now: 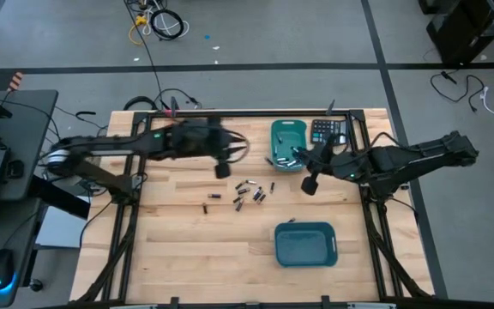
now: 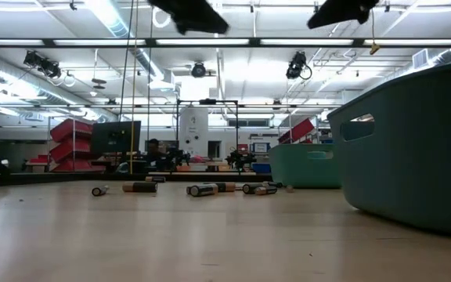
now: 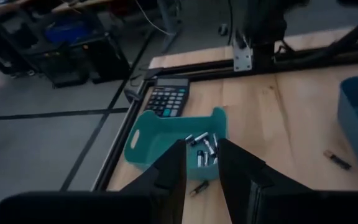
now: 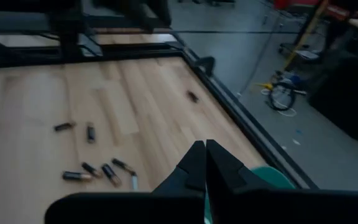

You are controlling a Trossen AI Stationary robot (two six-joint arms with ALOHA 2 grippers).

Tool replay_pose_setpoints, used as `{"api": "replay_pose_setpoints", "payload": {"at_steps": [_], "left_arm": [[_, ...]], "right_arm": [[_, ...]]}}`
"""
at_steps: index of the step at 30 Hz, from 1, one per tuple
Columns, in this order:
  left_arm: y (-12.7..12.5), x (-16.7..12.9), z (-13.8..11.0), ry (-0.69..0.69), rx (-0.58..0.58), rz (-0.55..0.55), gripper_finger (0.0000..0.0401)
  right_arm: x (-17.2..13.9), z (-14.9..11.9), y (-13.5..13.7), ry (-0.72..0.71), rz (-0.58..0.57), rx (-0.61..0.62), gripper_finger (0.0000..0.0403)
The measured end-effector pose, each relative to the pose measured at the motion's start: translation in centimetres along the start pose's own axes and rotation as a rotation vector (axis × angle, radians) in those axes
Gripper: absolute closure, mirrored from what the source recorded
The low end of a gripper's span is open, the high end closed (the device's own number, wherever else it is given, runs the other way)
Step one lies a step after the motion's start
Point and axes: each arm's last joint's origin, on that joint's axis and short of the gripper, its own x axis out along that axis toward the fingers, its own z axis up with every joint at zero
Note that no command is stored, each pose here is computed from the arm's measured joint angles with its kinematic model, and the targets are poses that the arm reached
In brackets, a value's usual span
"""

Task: Sort batteries
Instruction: Put the silver battery into the green bin

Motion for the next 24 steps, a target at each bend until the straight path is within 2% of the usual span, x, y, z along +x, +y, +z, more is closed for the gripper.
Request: {"api": "replay_pose_setpoints", "payload": {"at_steps": [4, 11, 15, 20, 24], "left_arm": [[-1.0, -3.1, -2.1, -0.069, -0.059, -0.014, 0.0309], [-3.2, -6.7, -6.2, -0.222, -0.142, 0.017, 0.0309], [-4.2, -7.5, -8.4, -0.272, -0.155, 0.006, 0.0309], [-4.7, -7.7, -10.7, -0.303, -0.182, 0.111, 0.0309], [-4.9, -7.6, -12.3, -0.298, -0.192, 0.165, 0.0309]], "right_arm": [[2.0, 0.4, 1.1, -0.019, 0.078, -0.013, 0.0403], [5.8, 2.1, 2.3, 0.003, 0.151, -0.027, 0.0403], [8.2, 2.9, 2.6, 0.042, 0.177, -0.046, 0.0403], [11.2, 3.3, 2.7, 0.109, 0.200, -0.033, 0.0403], [13.8, 2.3, 2.9, 0.174, 0.217, -0.039, 0.0403]]}}
